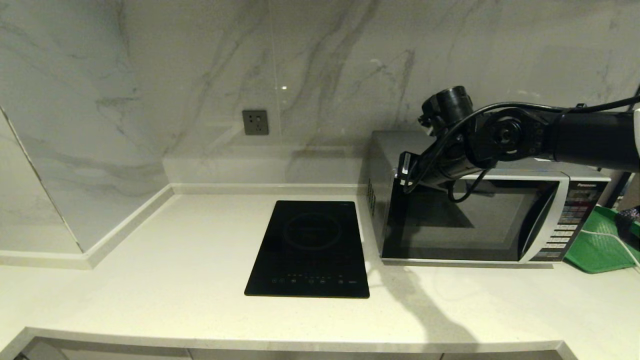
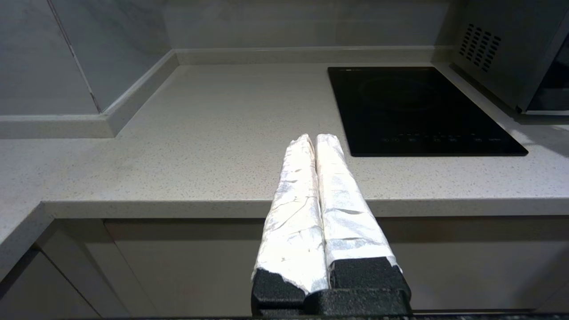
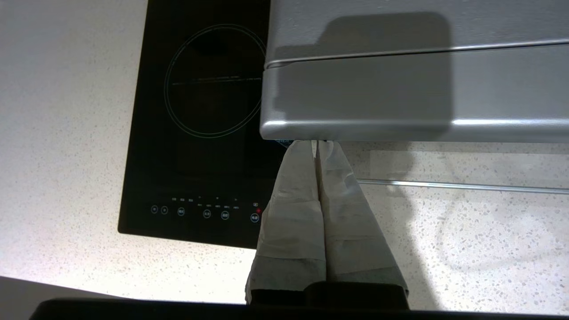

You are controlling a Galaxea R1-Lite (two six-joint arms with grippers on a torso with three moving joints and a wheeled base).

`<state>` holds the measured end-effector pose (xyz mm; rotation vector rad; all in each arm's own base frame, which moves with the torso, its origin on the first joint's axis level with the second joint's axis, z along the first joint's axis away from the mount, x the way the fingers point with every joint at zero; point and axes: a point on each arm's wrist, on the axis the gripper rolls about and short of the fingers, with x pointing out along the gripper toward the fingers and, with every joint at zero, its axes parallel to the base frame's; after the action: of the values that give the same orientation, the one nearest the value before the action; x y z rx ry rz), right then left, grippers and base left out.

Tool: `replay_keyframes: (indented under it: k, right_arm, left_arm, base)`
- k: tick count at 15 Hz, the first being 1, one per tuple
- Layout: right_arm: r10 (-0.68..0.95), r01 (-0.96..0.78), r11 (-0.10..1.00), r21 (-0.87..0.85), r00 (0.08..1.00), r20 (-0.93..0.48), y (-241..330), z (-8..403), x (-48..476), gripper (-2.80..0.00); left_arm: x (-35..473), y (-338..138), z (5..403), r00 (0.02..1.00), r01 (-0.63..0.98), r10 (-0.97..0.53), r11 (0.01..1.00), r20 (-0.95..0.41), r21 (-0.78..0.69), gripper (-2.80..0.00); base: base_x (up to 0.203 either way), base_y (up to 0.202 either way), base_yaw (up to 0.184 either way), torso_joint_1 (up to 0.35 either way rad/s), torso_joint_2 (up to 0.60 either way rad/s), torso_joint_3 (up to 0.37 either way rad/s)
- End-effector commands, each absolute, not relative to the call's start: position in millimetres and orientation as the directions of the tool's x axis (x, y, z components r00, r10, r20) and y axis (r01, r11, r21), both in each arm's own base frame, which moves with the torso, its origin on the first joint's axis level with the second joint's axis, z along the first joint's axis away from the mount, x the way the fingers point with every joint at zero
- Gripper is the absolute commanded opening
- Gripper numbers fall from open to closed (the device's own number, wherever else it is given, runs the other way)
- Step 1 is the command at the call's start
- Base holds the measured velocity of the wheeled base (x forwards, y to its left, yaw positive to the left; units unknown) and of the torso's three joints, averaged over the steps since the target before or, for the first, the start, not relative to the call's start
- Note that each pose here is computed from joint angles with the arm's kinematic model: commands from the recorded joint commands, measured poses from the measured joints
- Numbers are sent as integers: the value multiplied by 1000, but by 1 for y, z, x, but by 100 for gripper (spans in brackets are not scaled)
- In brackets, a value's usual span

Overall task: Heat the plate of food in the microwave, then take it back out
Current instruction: Close the microwave oven, then open the microwave oven

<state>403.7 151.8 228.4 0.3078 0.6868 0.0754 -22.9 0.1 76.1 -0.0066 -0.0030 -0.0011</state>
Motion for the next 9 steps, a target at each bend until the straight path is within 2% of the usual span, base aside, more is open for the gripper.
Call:
replay_keyframes:
  k: [1, 5, 9]
  right_arm:
    - [172, 34, 950, 311, 773, -611, 146, 239, 389, -280]
    - [220, -9, 940, 342, 781, -585, 124, 279, 320, -280]
    - [234, -59, 937, 343, 837, -494, 79, 336, 217, -280]
  left_arm:
    - [-23, 0, 76, 1000, 1, -1, 1000, 3, -7, -280]
    - [-23, 0, 76, 1000, 2, -2, 1000, 3, -6, -280]
    - [-23, 0, 76, 1000, 1, -1, 1000, 3, -6, -280]
  base:
    - [0, 0, 0, 0, 0, 0]
    - [0, 0, 0, 0, 0, 0]
    - [0, 0, 0, 0, 0, 0]
